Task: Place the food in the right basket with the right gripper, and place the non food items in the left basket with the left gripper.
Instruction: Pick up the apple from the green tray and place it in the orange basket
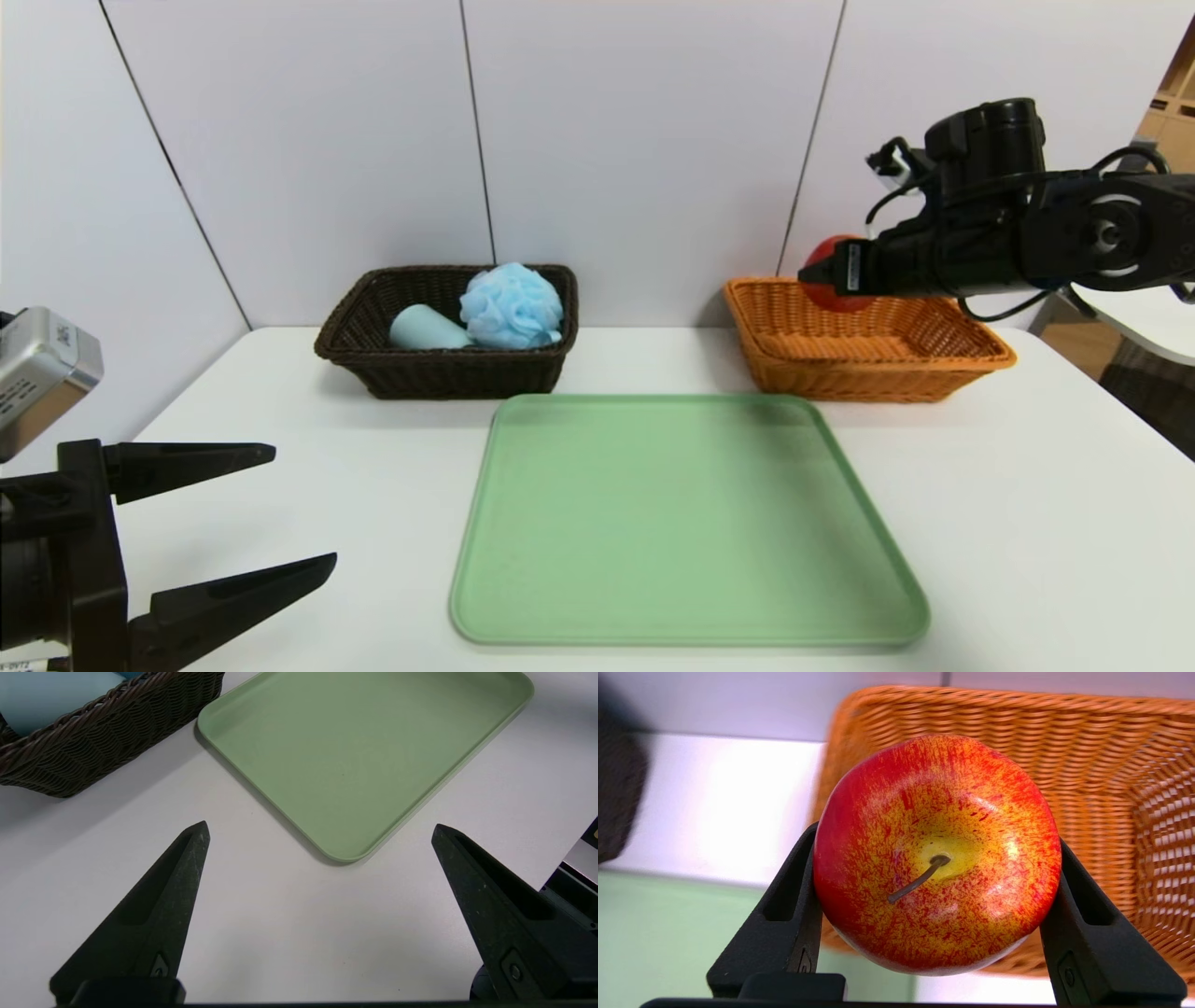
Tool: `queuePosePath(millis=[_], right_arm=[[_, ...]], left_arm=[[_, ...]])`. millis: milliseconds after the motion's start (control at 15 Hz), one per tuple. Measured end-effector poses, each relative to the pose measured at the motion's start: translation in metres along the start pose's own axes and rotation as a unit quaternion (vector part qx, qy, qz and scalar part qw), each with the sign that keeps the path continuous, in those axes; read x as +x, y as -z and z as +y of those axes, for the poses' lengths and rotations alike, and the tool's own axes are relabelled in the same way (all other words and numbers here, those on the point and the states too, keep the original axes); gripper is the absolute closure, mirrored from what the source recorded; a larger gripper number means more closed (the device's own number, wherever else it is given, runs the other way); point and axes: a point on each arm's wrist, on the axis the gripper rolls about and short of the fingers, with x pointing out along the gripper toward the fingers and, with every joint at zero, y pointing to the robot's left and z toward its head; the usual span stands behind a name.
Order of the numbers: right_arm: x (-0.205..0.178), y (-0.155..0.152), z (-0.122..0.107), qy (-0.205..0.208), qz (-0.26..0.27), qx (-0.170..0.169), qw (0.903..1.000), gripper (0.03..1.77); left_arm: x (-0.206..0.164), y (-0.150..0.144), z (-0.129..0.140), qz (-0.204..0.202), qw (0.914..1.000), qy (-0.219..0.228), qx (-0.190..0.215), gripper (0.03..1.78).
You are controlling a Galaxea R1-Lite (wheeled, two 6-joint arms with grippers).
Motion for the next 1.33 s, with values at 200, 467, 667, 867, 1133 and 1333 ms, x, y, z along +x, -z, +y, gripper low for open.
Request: queuePosePath(millis=[200, 467, 667, 867, 1133, 1333], right_arm=[[0.03, 0.01, -0.024, 0.026, 0.014, 0.013, 0.9995, 0.56], [0.068, 0.024, -0.042, 0.045, 0.044, 0.023, 0.9977, 0.56], [0.088, 0.033, -0.048, 0.05, 0.059, 0.021, 0.9968, 0.56], [0.096, 0.038, -0.05, 0.047, 0.068, 0.015, 0.9965, 0.46], [0.097, 0.038, -0.05, 0.046, 0.07, 0.014, 0.9964, 0.31], [0.093, 0.036, -0.049, 0.046, 0.068, 0.015, 0.9965, 0.24]], left_arm=[[0.0, -0.001, 0.0, -0.002, 1.0, -0.001, 0.001, 0.12], [0.0, -0.001, 0.0, -0.002, 1.0, -0.001, 0.0, 0.12], [0.0, 0.0, 0.0, 0.0, 1.0, -0.002, -0.001, 0.12], [0.0, 0.0, 0.0, 0.0, 1.0, -0.002, -0.001, 0.12], [0.0, 0.0, 0.0, 0.0, 1.0, -0.003, -0.001, 0.12], [0.0, 0.0, 0.0, -0.001, 1.0, -0.003, -0.001, 0.12]])
